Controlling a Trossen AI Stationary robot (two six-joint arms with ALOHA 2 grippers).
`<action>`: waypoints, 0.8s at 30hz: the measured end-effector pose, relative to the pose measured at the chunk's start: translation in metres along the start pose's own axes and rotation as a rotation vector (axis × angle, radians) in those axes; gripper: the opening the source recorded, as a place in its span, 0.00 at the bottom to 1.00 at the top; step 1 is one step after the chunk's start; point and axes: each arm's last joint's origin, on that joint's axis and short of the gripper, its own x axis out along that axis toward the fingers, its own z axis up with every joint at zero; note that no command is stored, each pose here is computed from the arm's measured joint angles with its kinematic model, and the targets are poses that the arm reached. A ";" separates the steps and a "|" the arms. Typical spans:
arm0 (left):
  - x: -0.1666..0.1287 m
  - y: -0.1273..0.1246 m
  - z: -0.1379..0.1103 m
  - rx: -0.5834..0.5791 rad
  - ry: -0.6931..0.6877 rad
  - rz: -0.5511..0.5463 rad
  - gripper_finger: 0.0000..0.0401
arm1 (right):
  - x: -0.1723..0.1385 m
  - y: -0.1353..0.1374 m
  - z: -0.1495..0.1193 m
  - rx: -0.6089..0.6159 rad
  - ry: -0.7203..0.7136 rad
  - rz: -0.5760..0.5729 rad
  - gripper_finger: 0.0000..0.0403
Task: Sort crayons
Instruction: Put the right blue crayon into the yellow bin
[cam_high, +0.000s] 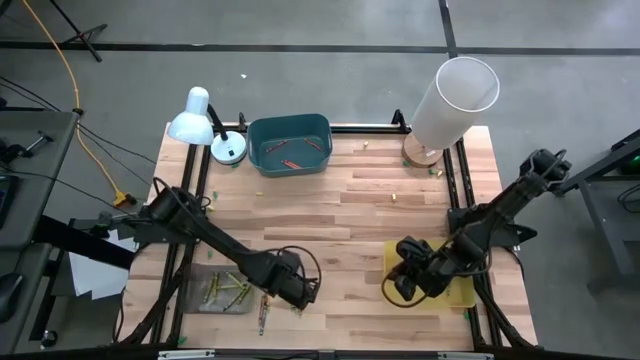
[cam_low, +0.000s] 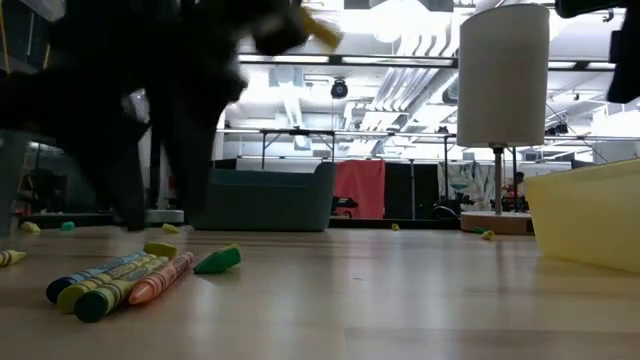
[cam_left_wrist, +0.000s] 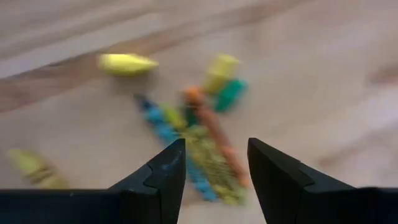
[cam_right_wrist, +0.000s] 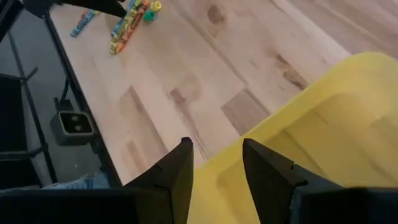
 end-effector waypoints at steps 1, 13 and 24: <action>0.003 0.002 0.000 -0.009 -0.004 0.023 0.39 | 0.000 0.000 0.001 0.004 -0.002 -0.002 0.33; 0.010 0.011 0.006 -0.056 -0.010 0.128 0.39 | 0.003 -0.002 0.010 0.032 -0.023 -0.015 0.33; 0.026 0.012 0.012 -0.022 0.037 0.184 0.19 | 0.004 -0.002 0.012 0.042 -0.031 -0.009 0.33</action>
